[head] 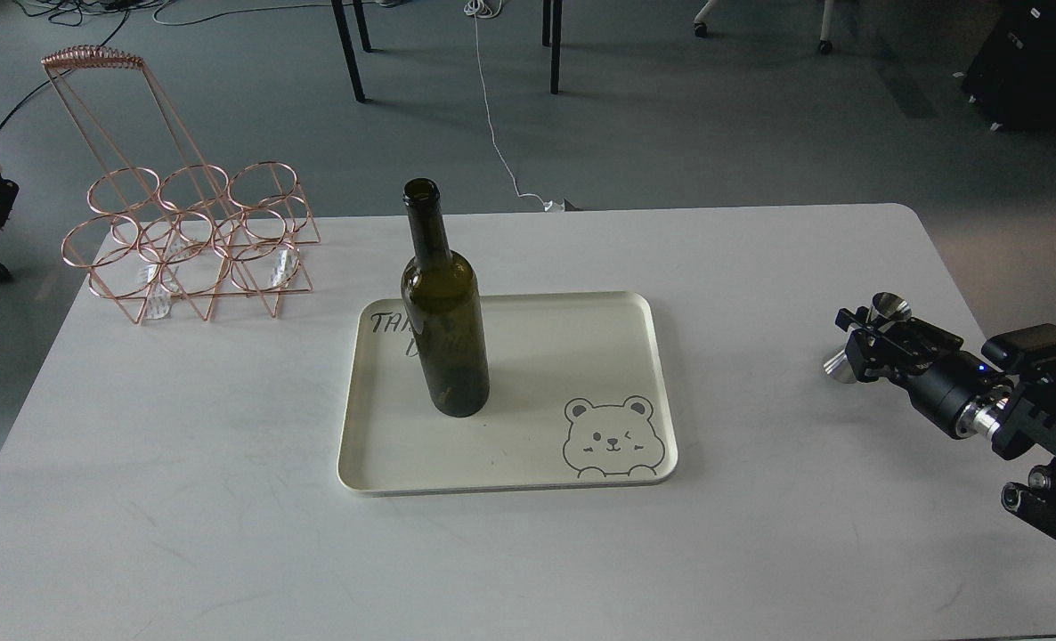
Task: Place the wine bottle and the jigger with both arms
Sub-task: 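Carry the jigger off the tray and set it on the table beside the tray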
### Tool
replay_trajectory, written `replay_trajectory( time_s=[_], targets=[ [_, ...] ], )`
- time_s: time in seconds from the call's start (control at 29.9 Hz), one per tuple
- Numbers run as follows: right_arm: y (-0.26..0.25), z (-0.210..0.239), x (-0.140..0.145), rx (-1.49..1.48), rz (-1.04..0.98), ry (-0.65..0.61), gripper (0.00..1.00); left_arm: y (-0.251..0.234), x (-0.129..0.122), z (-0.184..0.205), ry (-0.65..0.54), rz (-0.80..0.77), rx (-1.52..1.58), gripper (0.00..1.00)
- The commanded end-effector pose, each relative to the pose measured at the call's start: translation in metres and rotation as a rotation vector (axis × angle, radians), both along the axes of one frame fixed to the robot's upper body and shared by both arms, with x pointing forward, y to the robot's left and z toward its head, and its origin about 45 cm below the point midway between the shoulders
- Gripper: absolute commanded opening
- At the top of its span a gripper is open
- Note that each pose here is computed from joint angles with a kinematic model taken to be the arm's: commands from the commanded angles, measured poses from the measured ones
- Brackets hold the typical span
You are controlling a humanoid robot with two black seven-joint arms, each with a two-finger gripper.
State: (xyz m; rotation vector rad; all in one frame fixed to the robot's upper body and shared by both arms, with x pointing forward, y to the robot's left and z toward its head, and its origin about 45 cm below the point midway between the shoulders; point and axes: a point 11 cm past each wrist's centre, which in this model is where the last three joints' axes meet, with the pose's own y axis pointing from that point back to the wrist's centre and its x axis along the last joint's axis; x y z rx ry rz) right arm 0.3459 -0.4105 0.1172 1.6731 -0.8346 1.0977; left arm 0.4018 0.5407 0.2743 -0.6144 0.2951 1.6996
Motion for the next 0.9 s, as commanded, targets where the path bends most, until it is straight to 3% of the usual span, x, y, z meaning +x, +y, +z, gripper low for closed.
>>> replay_trajectory(
  time_s=[0.0, 0.4, 0.5, 0.64, 0.87],
  targets=[
    [-0.001, -0.002, -0.002, -0.002, -0.002, 0.006, 0.27, 0.000, 0.000, 0.000, 0.000, -0.001, 0.000, 0.98],
    [0.002, -0.005, -0.005, 0.006, 0.003, 0.015, 0.39, 0.002, 0.002, 0.007, -0.011, 0.001, 0.006, 0.98],
    [0.002, -0.005, -0.006, 0.008, 0.004, 0.015, 0.48, 0.002, 0.001, 0.007, -0.013, 0.002, 0.006, 0.98],
    [0.003, -0.005, -0.009, 0.016, 0.008, 0.022, 0.69, 0.002, 0.002, 0.008, -0.018, 0.004, 0.006, 0.98],
    [0.003, -0.011, -0.026, 0.035, 0.018, 0.056, 0.85, 0.002, 0.002, 0.008, -0.017, 0.004, 0.006, 0.98]
  ],
)
